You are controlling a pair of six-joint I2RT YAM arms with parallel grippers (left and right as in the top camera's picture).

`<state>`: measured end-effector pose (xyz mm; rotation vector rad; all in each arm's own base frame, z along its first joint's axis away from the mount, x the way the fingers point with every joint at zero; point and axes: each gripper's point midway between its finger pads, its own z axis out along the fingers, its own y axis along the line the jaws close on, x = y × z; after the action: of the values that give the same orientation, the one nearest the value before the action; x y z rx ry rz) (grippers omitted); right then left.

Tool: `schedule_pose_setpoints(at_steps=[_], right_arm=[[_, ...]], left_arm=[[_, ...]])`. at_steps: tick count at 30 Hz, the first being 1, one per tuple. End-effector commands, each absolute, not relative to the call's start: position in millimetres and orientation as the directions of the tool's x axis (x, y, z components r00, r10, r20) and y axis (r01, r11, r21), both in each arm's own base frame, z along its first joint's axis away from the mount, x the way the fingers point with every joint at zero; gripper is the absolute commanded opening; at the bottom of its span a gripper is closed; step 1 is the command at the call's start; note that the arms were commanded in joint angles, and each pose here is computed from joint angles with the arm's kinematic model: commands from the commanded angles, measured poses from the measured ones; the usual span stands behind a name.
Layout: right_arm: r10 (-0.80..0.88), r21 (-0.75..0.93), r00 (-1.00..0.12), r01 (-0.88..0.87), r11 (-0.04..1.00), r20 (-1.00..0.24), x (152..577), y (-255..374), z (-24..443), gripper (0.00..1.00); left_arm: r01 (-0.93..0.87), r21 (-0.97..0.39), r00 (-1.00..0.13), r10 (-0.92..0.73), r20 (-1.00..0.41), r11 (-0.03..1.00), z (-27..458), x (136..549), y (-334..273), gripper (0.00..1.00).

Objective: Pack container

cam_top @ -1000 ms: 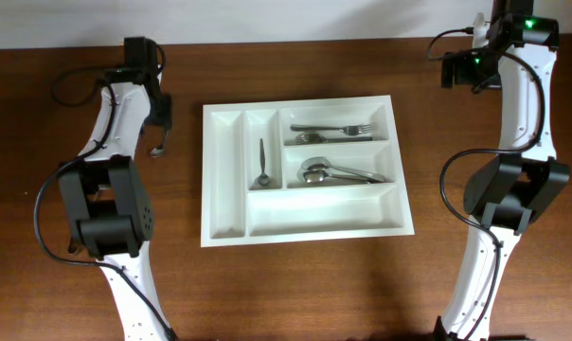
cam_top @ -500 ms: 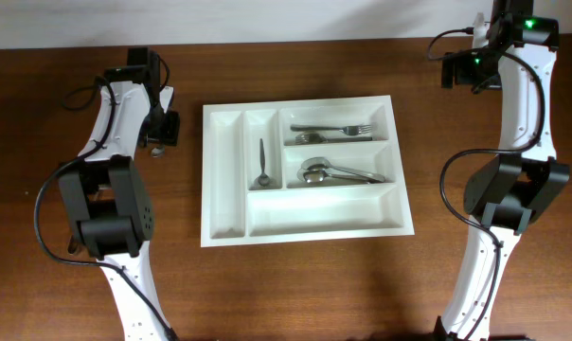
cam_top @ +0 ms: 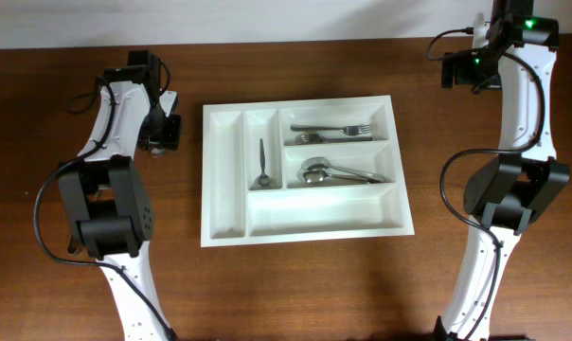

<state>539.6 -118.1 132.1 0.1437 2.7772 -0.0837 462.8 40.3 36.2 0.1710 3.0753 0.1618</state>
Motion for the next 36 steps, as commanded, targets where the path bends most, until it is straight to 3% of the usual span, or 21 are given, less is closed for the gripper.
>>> schedule_pose_setpoints(at_steps=[1, 15, 32, 36], right_arm=[[0.092, -0.047, -0.915, 0.120, 0.992, -0.393, 541, -120, 151, 0.98], [0.092, -0.047, -0.915, 0.120, 0.992, -0.393, 541, -120, 151, 0.99], [0.092, -0.047, -0.915, 0.120, 0.992, -0.393, 541, -120, 151, 0.99], [0.092, -0.047, -0.915, 0.120, 0.992, -0.393, 541, -120, 151, 0.99]], left_arm=[[0.071, 0.077, -0.993, 0.077, -0.088, 0.994, 50, 465, 52, 0.54], [0.021, -0.007, -0.995, 0.020, -0.094, 1.000, 39, 463, 72, 0.56], [0.078, -0.077, -0.996, 0.080, 0.029, 0.994, -26, 451, 60, 0.60], [0.083, -0.076, -0.996, 0.085, 0.024, 0.994, -26, 452, 57, 0.53]])
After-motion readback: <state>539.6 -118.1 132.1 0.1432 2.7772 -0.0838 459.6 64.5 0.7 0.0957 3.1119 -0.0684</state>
